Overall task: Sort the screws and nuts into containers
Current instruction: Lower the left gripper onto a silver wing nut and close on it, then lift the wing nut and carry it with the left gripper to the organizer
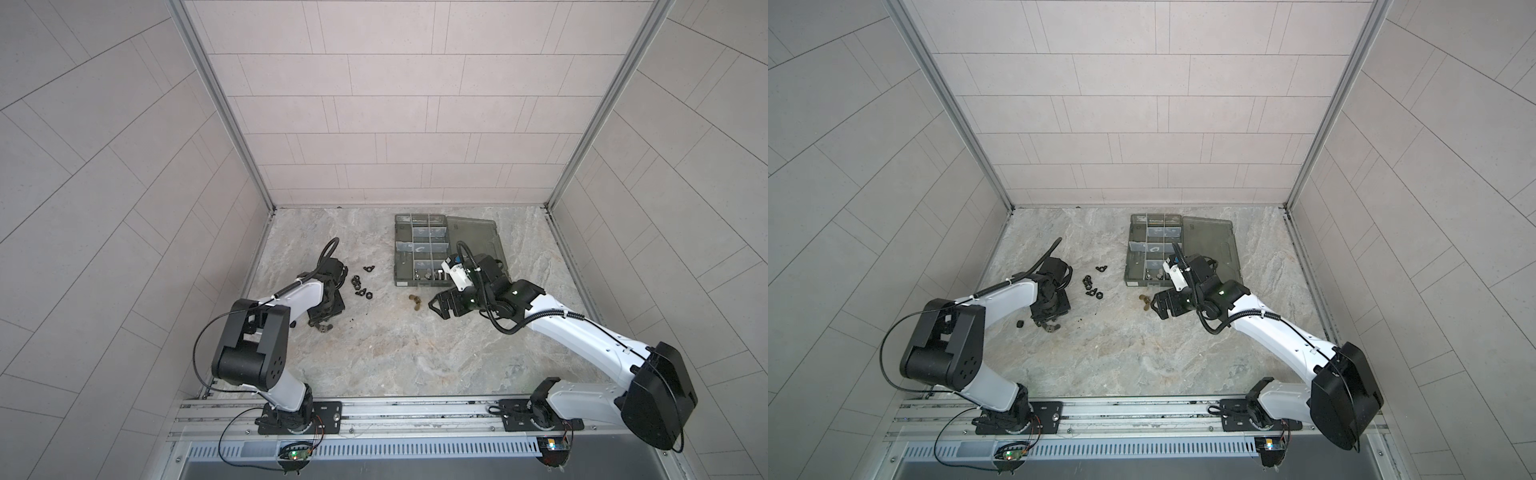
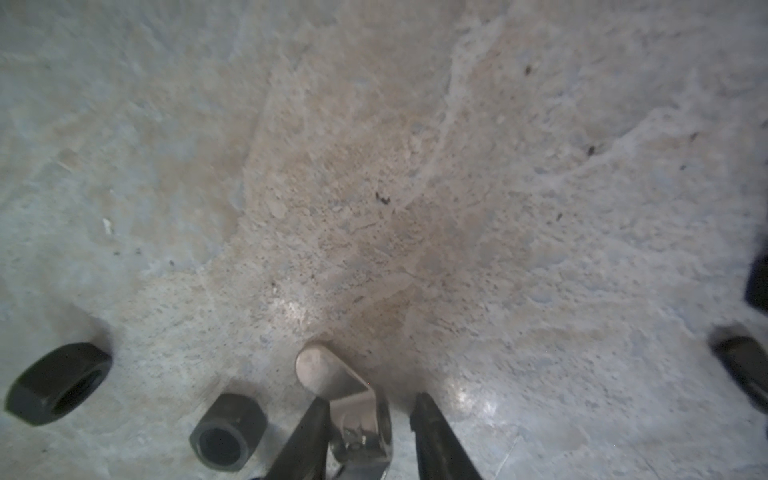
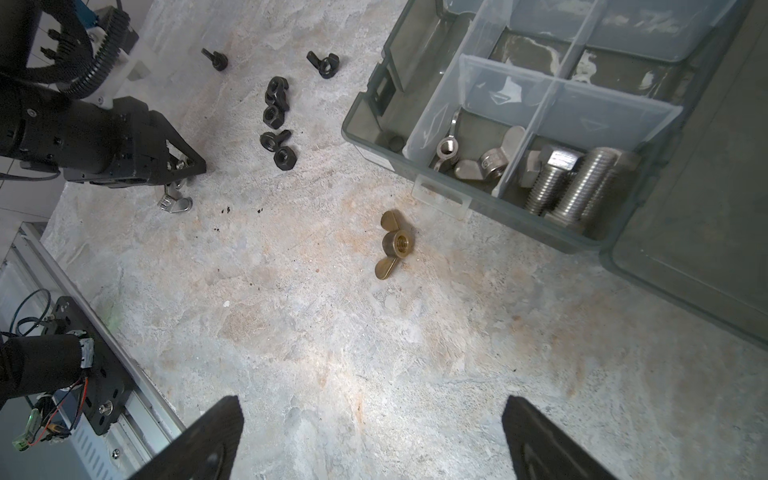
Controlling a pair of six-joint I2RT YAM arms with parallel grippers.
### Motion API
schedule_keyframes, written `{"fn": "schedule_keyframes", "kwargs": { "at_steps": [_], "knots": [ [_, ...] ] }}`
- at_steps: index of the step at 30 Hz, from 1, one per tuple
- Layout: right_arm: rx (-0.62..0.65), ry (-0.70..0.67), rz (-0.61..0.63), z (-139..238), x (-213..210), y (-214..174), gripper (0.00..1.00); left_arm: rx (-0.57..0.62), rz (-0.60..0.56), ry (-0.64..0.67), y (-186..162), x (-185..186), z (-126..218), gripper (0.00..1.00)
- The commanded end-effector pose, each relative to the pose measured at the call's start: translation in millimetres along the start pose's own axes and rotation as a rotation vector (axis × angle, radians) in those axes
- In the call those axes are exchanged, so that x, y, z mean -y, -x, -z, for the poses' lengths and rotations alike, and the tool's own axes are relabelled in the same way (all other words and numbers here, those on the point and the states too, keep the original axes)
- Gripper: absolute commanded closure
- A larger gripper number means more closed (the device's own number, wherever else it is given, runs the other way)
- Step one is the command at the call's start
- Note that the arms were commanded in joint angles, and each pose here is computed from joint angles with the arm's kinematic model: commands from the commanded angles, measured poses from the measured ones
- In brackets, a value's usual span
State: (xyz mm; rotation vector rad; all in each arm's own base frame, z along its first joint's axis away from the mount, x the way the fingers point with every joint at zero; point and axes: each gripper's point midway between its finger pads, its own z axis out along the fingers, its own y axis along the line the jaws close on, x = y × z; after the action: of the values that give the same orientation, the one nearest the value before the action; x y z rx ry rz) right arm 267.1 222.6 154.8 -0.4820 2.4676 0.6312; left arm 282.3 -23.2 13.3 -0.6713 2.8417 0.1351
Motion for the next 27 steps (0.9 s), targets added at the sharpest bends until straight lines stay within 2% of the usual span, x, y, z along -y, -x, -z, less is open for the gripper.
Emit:
{"fn": "schedule_keyframes", "kwargs": {
  "at_steps": [1, 6, 8, 17, 21, 27],
  "knots": [
    [0.008, -0.003, 0.019, 8.0, -1.6, 8.0, 0.01, -0.015, -0.004, 0.029, -1.4, -3.2, -4.1, 0.63],
    [0.016, 0.001, 0.019, 12.3, -2.7, 9.5, 0.01, -0.018, -0.008, 0.043, -0.5, -4.1, -6.3, 0.72],
    [0.013, 0.004, 0.018, 12.6, -3.1, 8.6, 0.01, -0.017, -0.009, 0.046, 0.3, -3.9, -6.5, 0.79],
    [0.041, -0.016, 0.012, 25.8, -0.8, 10.5, 0.01, -0.021, -0.016, -0.011, 3.3, 12.0, 6.9, 0.83],
    [0.058, -0.020, -0.017, 31.1, 3.0, 11.8, 0.01, 0.015, -0.065, -0.044, 9.6, 35.1, 30.1, 0.83],
    [0.079, -0.036, -0.070, 43.0, 13.6, 13.7, 0.01, 0.077, -0.163, -0.120, 17.7, 94.0, 67.3, 0.83]
  ]
}}
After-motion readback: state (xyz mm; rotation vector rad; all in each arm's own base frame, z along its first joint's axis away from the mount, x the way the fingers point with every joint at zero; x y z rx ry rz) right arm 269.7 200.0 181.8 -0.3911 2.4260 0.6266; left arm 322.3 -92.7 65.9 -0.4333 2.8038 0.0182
